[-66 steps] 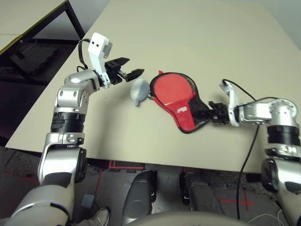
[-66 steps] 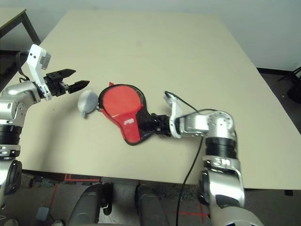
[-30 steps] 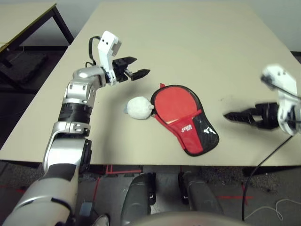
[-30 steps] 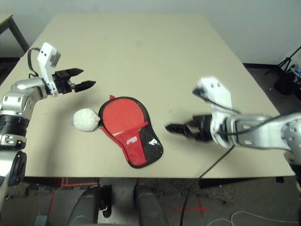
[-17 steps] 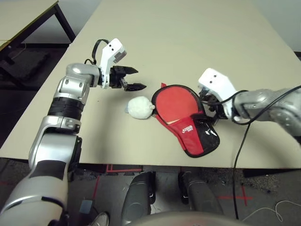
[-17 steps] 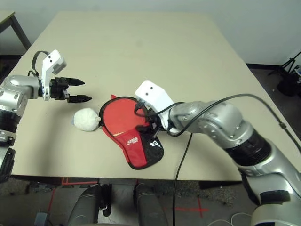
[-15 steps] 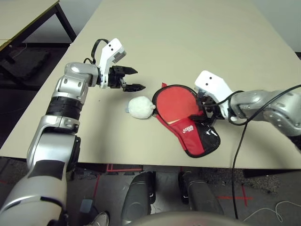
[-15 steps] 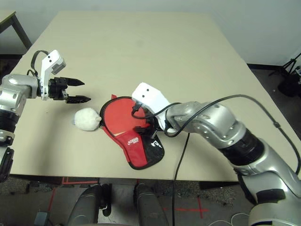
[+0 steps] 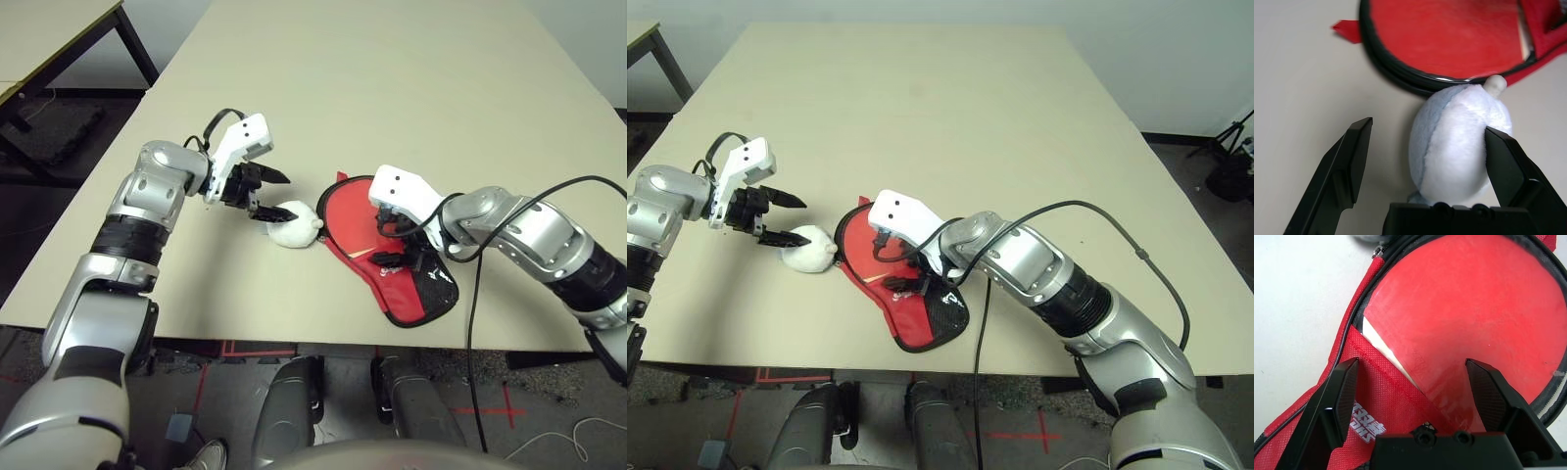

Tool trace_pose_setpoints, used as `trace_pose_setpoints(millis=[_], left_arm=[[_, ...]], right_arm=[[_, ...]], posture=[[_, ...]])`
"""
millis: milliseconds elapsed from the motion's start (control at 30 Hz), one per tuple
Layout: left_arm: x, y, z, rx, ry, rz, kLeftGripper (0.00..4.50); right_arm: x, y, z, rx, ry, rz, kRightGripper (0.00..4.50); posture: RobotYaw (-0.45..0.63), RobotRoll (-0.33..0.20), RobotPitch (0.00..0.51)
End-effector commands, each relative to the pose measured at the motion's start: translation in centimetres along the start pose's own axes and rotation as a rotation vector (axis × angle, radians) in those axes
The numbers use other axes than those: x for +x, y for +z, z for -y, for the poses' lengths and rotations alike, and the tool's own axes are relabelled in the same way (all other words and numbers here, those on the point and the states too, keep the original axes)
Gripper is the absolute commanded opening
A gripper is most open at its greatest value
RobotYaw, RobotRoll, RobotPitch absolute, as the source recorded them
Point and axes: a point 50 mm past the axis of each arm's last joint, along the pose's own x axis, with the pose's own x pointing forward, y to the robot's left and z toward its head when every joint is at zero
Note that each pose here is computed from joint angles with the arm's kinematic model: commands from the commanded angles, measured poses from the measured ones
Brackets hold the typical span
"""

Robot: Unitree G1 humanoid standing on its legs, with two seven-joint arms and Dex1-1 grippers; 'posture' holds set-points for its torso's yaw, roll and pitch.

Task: Store the ping-pong paddle in its case and zip it.

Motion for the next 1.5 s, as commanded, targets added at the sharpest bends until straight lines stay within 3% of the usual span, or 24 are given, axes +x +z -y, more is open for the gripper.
trace_pose_setpoints(millis=[33, 367, 533, 767, 900, 1500], left_arm=[[0.7, -0.9, 1.1, 0.012, -0.089, -0.07, 4.5], [1.2, -1.9, 2.8, -0.012, -0.257, -0.155, 4.5], [1.3, -1.5, 1.6, -0.002, -0.186, -0.155, 3.31], [1.5, -0.7, -1.8, -0.011, 0.06, -0.136, 1.13], [1.9, -0.2, -3.3, -0.04, 0.189, -0.109, 0.35], [3.7, 2.8, -6.8, -0.129, 0.615, -0.025, 0.28]], right_arm=[[0.3, -0.3, -0.2, 0.01, 0.013, -0.011, 4.47], [0.5, -0.6, 0.4, 0.03, -0.008, -0.012, 4.47], [0.7, -0.7, 0.6, 0.024, -0.02, -0.016, 4.5], [1.3, -1.4, 0.5, -0.028, -0.025, -0.045, 4.5], [1.6, -2.0, 0.4, -0.035, -0.022, -0.062, 4.5], [2.5, -3.0, -0.1, 0.016, 0.025, -0.083, 4.5]], posture=[[-0.06, 0.0, 0.139], [-0.07, 0.0, 0.137], [-0.07, 0.0, 0.139], [-0.07, 0.0, 0.143], [-0.07, 0.0, 0.144], [-0.08, 0.0, 0.14]])
